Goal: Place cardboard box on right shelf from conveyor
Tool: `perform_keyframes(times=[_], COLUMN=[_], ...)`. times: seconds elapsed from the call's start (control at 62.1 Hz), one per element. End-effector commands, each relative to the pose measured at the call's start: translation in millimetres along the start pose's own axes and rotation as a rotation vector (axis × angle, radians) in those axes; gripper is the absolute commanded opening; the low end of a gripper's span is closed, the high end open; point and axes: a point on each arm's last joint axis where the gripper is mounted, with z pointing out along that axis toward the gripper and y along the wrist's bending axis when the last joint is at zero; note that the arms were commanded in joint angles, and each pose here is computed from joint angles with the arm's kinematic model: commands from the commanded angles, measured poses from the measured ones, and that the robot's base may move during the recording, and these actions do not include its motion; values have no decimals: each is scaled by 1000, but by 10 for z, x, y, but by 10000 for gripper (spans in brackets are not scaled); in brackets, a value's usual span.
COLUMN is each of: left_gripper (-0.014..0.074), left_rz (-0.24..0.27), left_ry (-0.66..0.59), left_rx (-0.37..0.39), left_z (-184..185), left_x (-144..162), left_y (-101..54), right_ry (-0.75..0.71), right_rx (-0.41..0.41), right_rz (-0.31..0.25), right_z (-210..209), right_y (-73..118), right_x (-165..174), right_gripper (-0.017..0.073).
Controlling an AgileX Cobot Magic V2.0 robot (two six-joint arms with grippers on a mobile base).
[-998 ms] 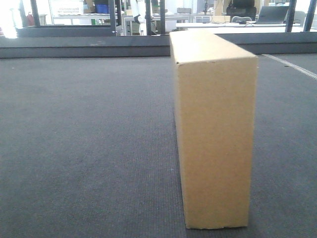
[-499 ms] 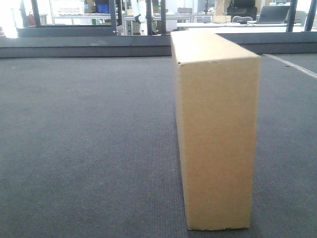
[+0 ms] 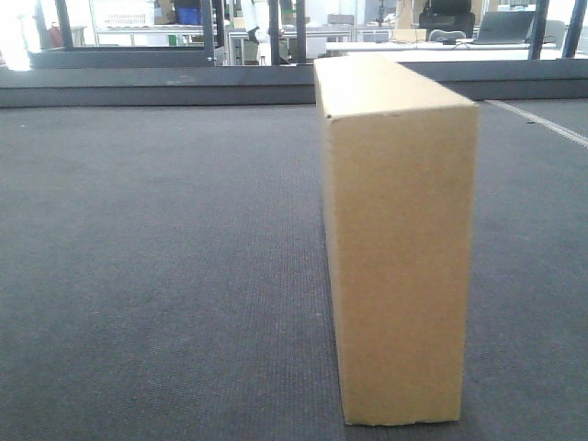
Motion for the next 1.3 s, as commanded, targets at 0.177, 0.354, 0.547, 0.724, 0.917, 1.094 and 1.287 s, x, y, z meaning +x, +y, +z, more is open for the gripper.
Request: perform_keyframes(times=[0.177,0.354,0.547,0.724,0.917,1.094,1.287], left_gripper=[-119,-119,-119,-119,-119,-119,-119], left_rz=[-7,-7,-7,-7,-7,-7,-7], left_ry=[-88,-88,-88,-88,-88,-88,-88], left_rx=[4,4,4,4,4,4,4], left_z=[-8,-8,-8,-8,-8,-8,-8], left_x=[-85,-85,-85,-85,-85,-85,-85], left_y=[-2,-2,-2,-2,-2,-2,-2], right_ry=[139,202,269,300,330,339,353], right_rx=[-95,-91,-118,-190,-183,-201,-192], right_rz=[-32,-5,-25,-19,-26,-61,-118], right_z=[330,502,624,716,837,888,958], right_y=[291,547,927,1336,1681,1976,2162], right_x=[-560,-835,-999,-1118,-1155,-1105,-971], right_gripper=[41,430,596,596,596,596,596])
